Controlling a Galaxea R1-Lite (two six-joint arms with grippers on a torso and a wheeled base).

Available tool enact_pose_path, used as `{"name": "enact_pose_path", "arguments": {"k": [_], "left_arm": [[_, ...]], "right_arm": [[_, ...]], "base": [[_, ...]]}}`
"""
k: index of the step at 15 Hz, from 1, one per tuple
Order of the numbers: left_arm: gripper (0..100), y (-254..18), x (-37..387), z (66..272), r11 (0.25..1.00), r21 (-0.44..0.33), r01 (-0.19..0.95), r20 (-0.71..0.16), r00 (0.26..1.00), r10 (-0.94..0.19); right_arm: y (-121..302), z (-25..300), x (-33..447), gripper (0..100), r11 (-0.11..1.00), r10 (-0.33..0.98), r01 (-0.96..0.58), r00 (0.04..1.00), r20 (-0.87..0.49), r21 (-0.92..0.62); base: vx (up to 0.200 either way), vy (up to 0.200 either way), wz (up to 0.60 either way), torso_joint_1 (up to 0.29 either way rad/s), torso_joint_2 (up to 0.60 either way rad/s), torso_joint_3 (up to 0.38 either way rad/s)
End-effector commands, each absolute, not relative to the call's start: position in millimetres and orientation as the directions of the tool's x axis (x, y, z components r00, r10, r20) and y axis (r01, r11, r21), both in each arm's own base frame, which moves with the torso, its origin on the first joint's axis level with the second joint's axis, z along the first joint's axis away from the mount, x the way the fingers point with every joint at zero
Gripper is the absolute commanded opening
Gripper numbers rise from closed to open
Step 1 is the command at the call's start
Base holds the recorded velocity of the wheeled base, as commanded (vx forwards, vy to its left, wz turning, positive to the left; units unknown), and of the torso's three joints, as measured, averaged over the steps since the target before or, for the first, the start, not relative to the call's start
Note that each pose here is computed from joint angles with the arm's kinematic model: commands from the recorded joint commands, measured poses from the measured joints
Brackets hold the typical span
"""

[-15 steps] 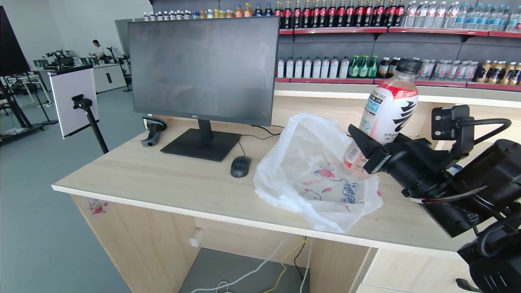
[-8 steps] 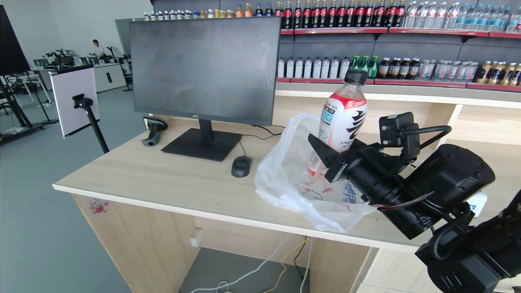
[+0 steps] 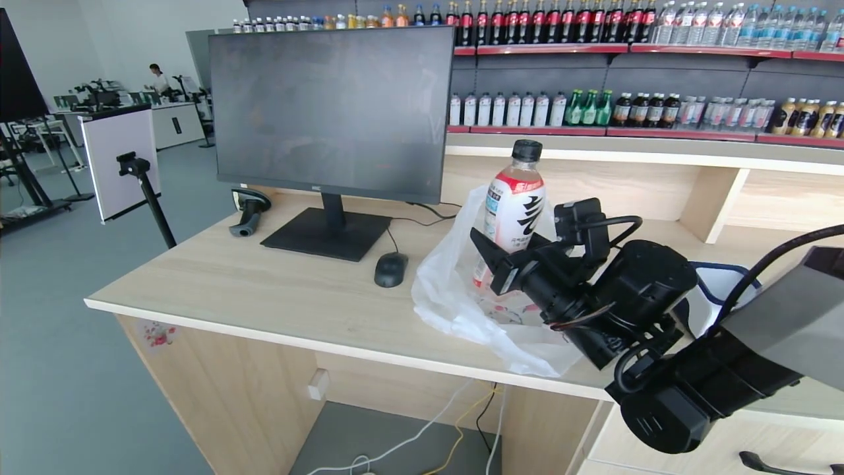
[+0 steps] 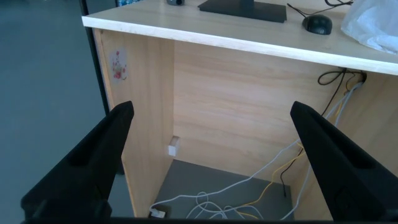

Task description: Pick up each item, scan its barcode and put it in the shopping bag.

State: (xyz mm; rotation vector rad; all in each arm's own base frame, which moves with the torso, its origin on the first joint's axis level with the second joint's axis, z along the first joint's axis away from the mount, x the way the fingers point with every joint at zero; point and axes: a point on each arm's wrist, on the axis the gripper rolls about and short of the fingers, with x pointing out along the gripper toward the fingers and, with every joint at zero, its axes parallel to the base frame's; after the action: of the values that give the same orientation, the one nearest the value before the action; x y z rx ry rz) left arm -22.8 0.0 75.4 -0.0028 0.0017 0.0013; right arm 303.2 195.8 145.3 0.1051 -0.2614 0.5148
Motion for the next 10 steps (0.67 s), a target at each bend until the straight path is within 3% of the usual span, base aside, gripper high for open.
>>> {"name": "enact_pose_path", "arguments": {"k": [1, 10], "left_arm": [[100, 0, -23, 75, 1.0, -0.003, -0.002, 0.0, 1.0, 0.002], [100, 0, -23, 75, 1.0, -0.002, -0.002, -0.002, 1.0, 0.002]], "right_arm": [[203, 139, 314, 0, 0.865, 0.471, -0.5, 0.837, 0.278, 0.039], [182, 124, 332, 0, 0.896, 0.415, -0.439, 0.878, 0.24, 0.058]], "base": [[0.0, 0.0, 0.0, 0.0, 0.0, 0.0], [0.0, 0.0, 0.0, 0.0, 0.0, 0.0]]}}
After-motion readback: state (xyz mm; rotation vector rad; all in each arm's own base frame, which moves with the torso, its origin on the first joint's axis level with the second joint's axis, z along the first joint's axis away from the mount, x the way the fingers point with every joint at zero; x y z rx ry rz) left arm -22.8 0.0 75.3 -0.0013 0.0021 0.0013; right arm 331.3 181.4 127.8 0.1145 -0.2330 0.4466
